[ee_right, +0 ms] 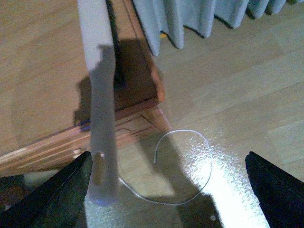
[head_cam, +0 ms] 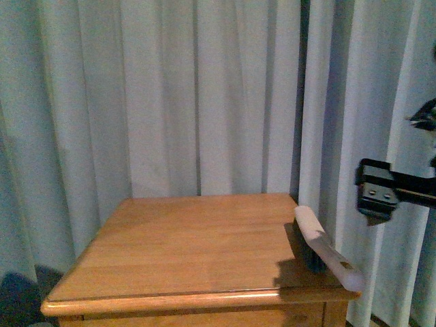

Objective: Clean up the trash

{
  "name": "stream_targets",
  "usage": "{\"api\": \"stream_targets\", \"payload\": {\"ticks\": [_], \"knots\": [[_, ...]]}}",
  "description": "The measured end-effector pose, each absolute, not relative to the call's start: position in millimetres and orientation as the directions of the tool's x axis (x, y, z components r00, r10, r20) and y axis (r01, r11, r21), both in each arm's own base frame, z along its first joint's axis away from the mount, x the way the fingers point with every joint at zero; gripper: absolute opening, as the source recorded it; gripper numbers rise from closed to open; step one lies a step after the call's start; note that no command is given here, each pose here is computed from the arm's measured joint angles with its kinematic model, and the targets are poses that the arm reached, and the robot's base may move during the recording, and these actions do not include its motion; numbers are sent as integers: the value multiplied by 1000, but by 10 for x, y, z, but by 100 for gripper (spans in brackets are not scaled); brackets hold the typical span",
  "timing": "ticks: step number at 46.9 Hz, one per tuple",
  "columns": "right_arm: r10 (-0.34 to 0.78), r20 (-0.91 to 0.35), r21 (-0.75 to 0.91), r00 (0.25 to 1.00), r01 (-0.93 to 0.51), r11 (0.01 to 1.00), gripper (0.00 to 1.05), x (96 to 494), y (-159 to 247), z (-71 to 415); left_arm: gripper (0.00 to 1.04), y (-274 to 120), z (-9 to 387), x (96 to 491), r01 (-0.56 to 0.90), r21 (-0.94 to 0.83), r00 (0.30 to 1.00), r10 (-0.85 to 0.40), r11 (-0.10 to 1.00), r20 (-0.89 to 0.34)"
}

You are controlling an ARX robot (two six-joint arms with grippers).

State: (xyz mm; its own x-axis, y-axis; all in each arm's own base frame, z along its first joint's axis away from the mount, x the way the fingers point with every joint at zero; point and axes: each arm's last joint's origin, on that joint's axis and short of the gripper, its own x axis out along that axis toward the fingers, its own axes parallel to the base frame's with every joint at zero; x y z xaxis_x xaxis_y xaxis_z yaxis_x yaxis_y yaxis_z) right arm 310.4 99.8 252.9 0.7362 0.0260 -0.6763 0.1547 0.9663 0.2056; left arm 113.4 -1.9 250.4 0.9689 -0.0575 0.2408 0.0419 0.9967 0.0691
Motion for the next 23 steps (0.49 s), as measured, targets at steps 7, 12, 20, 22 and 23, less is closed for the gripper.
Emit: {"api": "stream_targets", "payload": {"ticks": [7, 12, 20, 22, 23], "knots": [[63, -747, 235, 662, 174, 956, 97, 3454, 1275, 2317, 27, -19, 2504, 1134, 42, 69, 969, -57, 997, 241], [60, -776, 231, 628, 194, 953, 97, 3624, 1370, 2161, 27, -19, 2504, 1134, 42, 69, 969, -57, 997, 241], [55, -795, 228, 604, 214, 950, 97, 3858, 1470, 2002, 27, -19, 2504, 1134, 42, 69, 969, -57, 997, 241], [63, -794, 237, 604, 213, 948, 97, 3911, 1493, 1992, 27, -19, 2504, 1134, 42, 69, 969, -57, 997, 241], [64, -795, 241, 604, 216, 946, 97, 3930, 1501, 1985, 27, -19, 2505, 1134, 42, 69, 969, -57, 997, 241]]}}
